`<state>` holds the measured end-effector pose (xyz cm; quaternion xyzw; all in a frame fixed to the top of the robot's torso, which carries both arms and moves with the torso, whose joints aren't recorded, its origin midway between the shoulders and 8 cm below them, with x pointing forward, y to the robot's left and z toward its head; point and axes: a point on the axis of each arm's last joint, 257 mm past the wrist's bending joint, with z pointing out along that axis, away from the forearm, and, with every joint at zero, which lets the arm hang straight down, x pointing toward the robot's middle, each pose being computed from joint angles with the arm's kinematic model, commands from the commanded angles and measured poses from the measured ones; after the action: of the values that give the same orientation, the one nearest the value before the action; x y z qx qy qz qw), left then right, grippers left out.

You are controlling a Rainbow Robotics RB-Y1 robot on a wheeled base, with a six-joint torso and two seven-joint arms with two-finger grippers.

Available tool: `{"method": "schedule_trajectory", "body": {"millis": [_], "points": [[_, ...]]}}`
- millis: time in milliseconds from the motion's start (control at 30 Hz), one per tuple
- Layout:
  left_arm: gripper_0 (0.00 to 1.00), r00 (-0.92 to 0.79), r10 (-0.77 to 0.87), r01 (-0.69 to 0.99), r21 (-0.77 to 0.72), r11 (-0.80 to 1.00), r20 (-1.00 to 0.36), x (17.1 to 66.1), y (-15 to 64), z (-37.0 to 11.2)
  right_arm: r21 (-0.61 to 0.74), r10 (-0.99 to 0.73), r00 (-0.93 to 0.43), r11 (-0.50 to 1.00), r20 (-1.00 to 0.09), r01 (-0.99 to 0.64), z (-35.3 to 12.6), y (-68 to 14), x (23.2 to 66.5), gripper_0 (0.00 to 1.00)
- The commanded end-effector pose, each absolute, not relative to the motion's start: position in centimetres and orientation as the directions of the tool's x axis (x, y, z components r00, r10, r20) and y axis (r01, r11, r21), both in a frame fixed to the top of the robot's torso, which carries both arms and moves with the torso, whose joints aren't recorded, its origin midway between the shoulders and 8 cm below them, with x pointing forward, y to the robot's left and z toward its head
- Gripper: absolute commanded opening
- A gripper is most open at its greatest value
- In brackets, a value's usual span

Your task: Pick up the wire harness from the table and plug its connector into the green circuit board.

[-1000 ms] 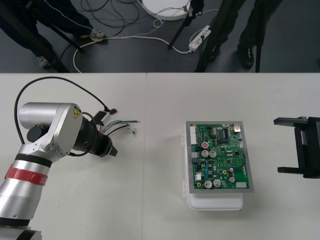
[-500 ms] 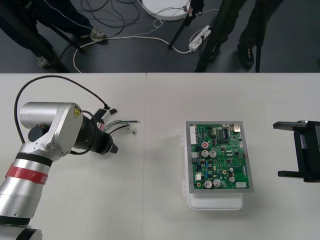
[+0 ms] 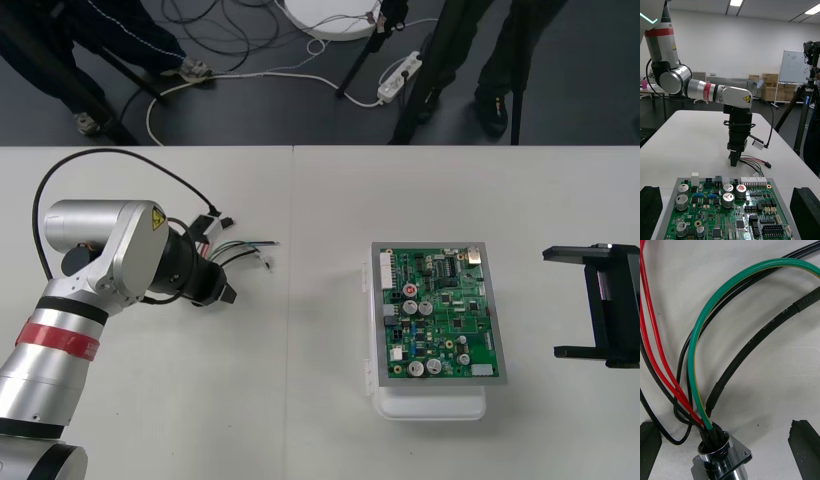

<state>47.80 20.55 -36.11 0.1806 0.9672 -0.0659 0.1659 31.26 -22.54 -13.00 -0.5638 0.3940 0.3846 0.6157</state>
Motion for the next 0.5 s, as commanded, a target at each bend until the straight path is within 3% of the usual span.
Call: {"method": "schedule_trajectory", "body": {"millis": [33, 500], "points": [[1.00, -0.855, 0.306, 0.347, -0.023, 0.938, -0.419, 50.83, 22.15, -33.43, -0.392, -0.019, 0.392, 0.043, -0.920, -0.919, -12.50, -23.64, 31.28, 1.00], [1.00, -0.863, 0.323, 0.357, -0.016, 0.934, -0.389, 50.11, 22.79, -33.83, -0.383, -0.040, 0.381, 0.064, -0.924, -0.922, -12.91, -23.57, 32.09, 1.00]]}}
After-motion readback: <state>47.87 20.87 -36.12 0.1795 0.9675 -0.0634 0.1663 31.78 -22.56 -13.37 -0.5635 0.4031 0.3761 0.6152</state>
